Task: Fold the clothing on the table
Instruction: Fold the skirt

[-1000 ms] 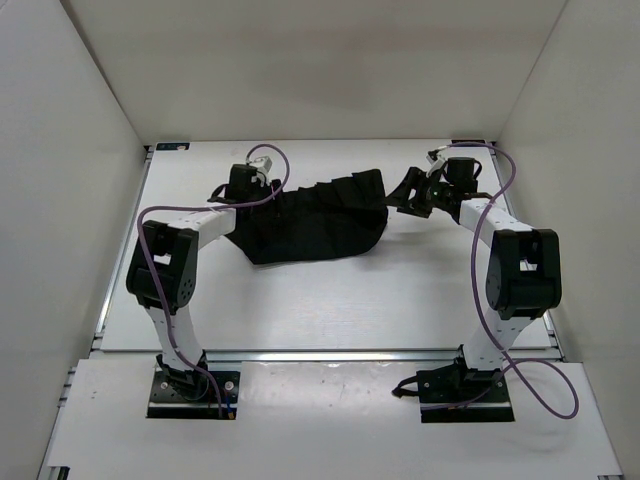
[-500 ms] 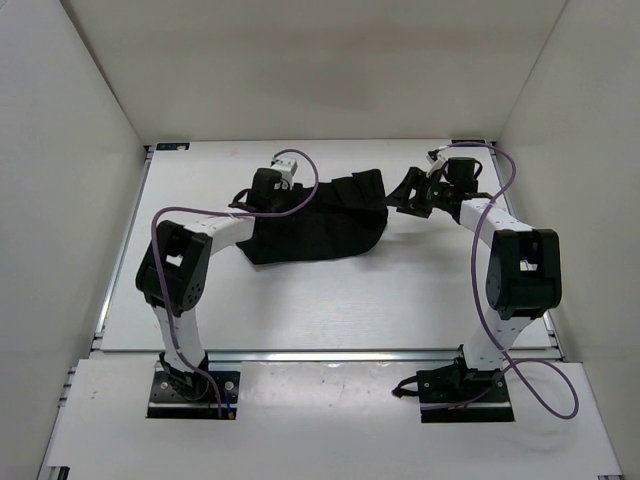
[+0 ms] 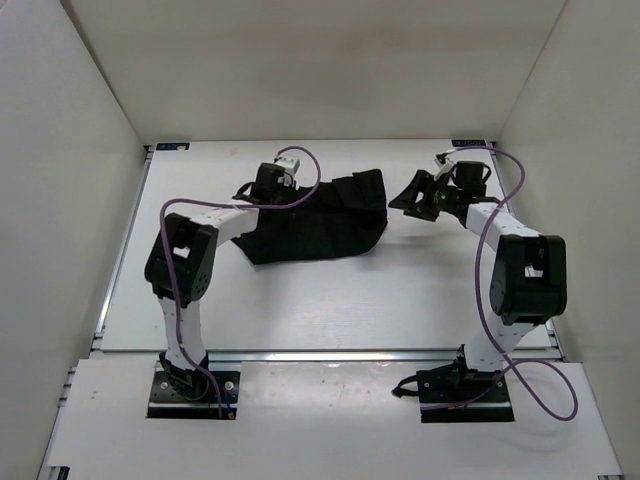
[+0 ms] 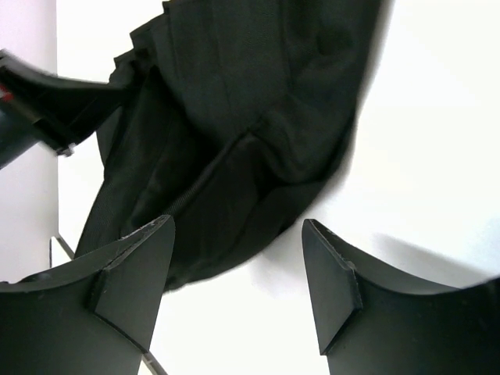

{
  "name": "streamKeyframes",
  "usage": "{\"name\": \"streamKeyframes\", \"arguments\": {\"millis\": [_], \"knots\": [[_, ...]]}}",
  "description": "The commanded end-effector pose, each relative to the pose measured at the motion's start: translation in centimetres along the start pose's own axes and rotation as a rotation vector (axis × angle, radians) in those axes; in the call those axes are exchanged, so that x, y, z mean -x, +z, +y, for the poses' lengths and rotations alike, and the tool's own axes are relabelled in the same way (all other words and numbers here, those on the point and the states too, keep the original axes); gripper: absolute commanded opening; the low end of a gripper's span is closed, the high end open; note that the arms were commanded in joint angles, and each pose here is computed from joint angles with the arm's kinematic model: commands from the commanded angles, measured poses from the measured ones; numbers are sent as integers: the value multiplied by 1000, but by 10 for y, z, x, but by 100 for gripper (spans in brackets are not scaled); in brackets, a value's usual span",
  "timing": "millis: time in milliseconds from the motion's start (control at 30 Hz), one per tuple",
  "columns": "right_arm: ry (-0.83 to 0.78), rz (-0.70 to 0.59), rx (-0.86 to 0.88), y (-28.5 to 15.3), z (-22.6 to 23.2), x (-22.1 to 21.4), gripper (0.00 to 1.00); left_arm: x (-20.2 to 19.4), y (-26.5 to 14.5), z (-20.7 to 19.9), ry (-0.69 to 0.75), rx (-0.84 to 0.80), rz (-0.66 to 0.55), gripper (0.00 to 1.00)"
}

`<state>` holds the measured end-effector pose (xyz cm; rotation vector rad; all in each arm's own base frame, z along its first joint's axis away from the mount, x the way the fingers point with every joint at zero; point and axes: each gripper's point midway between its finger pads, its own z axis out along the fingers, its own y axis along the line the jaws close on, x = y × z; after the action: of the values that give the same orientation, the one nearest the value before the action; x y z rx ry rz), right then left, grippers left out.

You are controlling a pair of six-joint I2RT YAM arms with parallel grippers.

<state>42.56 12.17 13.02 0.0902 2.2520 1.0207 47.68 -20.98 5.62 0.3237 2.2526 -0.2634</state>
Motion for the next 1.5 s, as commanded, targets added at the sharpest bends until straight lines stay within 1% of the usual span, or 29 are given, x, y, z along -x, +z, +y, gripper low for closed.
{"name": "streamKeyframes", "arguments": {"millis": [0,67,100,200,233,300,367,433,467,500,567,600,633,700,733,767,833,867,900,933,1067,1100,1133,1200,1267,1333,1367,1433,1467], "knots": [[-56,-65,9,-26,11,13,63,50,-64,-11,-44,-74,-126,0],[-64,-52,4,-32,12,6,63,41,-87,-14,-86,-128,-116,0],[-60,-45,-1,-35,12,1,63,48,-105,-17,-99,-146,-139,0],[-125,9,-36,-40,15,-18,64,30,-143,-12,-119,-165,-104,0],[-173,33,-69,-44,14,-24,63,14,-155,-10,-123,-162,-68,0],[-289,92,-87,-42,25,-41,61,1,-175,2,-157,-131,-50,0],[-462,121,-125,-43,30,-55,59,-15,-199,9,-188,-145,-50,0],[-566,121,-153,-46,29,-63,69,-26,-212,18,-216,-126,-57,0],[-645,105,-174,-46,31,-60,71,-29,-217,20,-220,-123,-69,0],[-678,105,-196,-49,27,-65,74,-33,-220,23,-224,-115,-65,0],[-821,103,-202,-48,25,-78,70,-43,-223,25,-227,-103,-54,0],[-866,92,-220,-51,23,-80,59,-46,-223,26,-223,-96,-46,0],[-937,77,-221,-49,21,-86,54,-47,-224,28,-223,-92,-41,0],[-1037,34,-221,-52,26,-95,57,-50,-225,30,-222,-82,-33,0],[-1095,4,-197,-51,32,-100,56,-54,-223,30,-223,-84,-20,0],[-1140,1,-161,-46,35,-110,46,-52,-224,29,-224,-90,-33,0],[-1224,-53,-87,-48,52,-121,41,-55,-223,29,-226,-98,-23,0],[-1285,-56,-44,-43,58,-136,44,-55,-224,27,-226,-106,-24,0],[-1351,-89,-36,-42,69,-136,49,-56,-222,28,-233,-100,-20,0],[-1375,-90,-64,-42,61,-142,57,-57,-222,30,-234,-91,-20,0],[-1538,-71,-10,-33,61,-173,60,-60,-222,31,-241,-99,-10,0],[-1587,-87,8,-33,63,-178,62,-60,-222,31,-230,-98,-10,0],[-1638,-138,8,-33,72,-171,66,-63,-223,28,-237,-114,-1,0],[-1704,-123,-4,-30,57,-185,67,-58,-226,30,-236,-112,-22,0],[-1774,-174,39,-31,63,-189,70,-60,-225,28,-236,-122,-22,0],[-1817,-177,61,-30,58,-203,89,-59,-225,25,-239,-137,-28,0],[-1850,-194,53,-31,58,-203,93,-62,-224,22,-239,-151,-21,0],[-1850,-169,51,-28,50,-208,94,-62,-224,23,-244,-153,-18,0],[-1869,-190,62,-27,56,-207,94,-62,-224,22,-242,-154,-18,0]]}}
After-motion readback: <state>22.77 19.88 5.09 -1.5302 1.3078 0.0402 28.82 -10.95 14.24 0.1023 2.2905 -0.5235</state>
